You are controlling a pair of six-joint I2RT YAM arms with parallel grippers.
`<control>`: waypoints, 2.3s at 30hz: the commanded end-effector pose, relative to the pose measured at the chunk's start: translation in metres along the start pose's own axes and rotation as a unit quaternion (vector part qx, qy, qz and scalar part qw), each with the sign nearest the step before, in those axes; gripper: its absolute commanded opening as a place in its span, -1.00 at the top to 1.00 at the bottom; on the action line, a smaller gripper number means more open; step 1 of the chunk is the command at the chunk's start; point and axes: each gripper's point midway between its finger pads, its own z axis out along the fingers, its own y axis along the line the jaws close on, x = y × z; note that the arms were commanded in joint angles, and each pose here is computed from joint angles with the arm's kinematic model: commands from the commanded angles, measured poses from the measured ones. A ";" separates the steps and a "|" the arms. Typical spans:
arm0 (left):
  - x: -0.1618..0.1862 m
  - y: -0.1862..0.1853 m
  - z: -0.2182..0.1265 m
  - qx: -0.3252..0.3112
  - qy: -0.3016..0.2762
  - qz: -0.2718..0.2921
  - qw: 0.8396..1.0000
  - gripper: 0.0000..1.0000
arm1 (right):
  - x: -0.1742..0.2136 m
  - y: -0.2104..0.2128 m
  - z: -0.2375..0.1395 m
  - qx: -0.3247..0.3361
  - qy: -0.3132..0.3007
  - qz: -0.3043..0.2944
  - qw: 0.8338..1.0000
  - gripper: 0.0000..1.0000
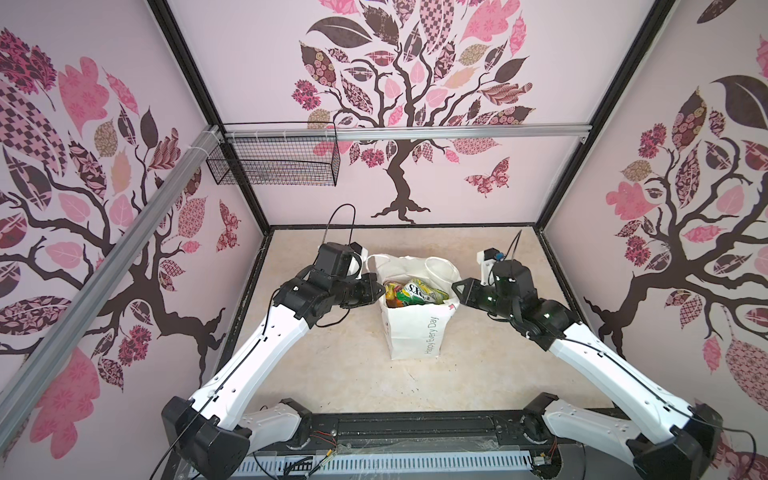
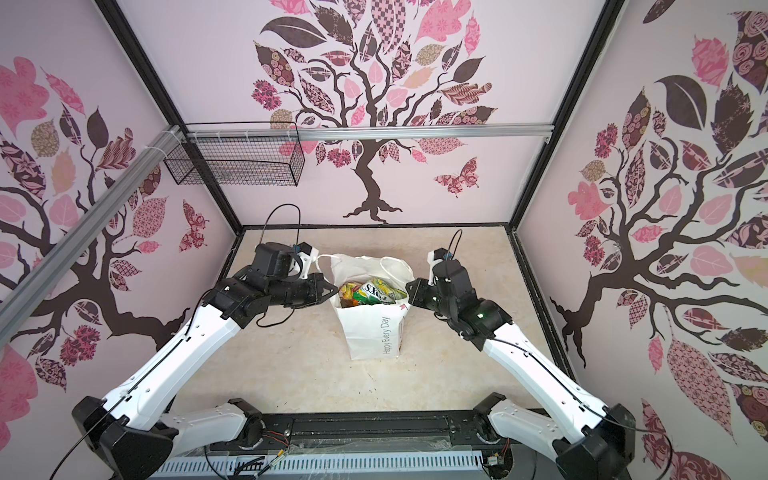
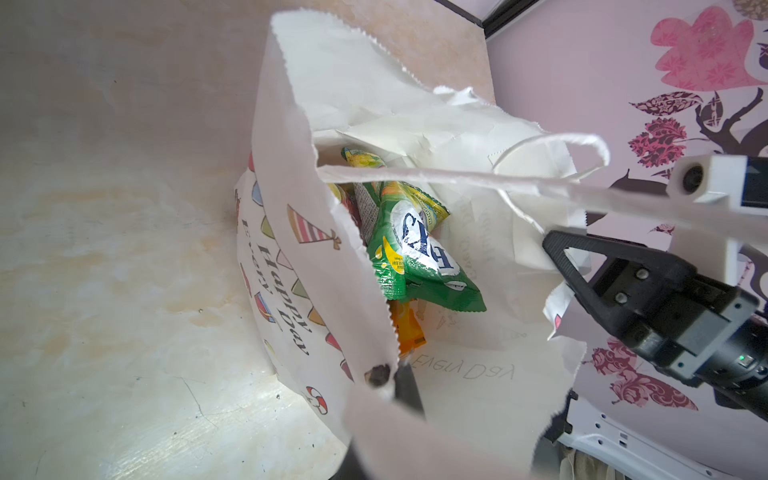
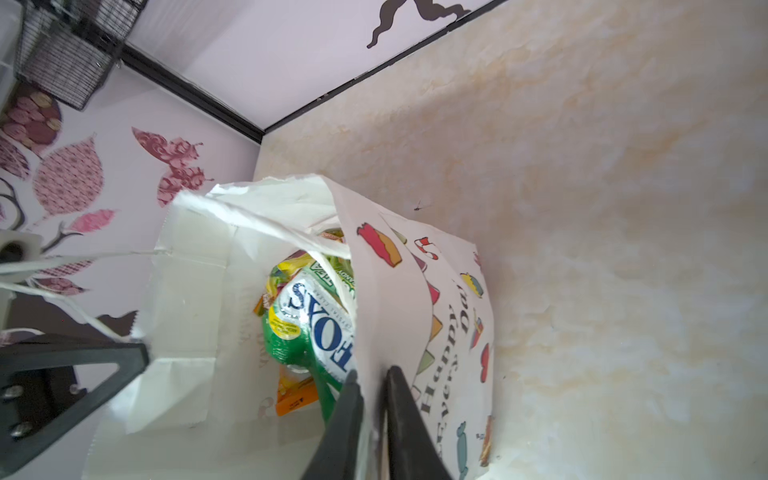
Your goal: Take the snacks out of the paper bag
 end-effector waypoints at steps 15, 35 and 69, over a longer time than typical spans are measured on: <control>0.002 -0.001 -0.043 0.001 -0.071 0.012 0.997 -0.04 | -0.031 0.031 -0.055 -0.046 -0.070 -0.040 0.996 -0.52; -0.050 -0.098 -0.163 0.062 -0.277 0.383 0.879 -0.37 | -0.063 0.178 -0.076 -0.236 -0.038 -0.168 0.956 -0.39; -0.024 -0.053 -0.125 0.036 -0.332 0.445 0.831 -0.67 | 0.051 0.084 0.092 0.075 0.206 -0.220 0.950 -0.27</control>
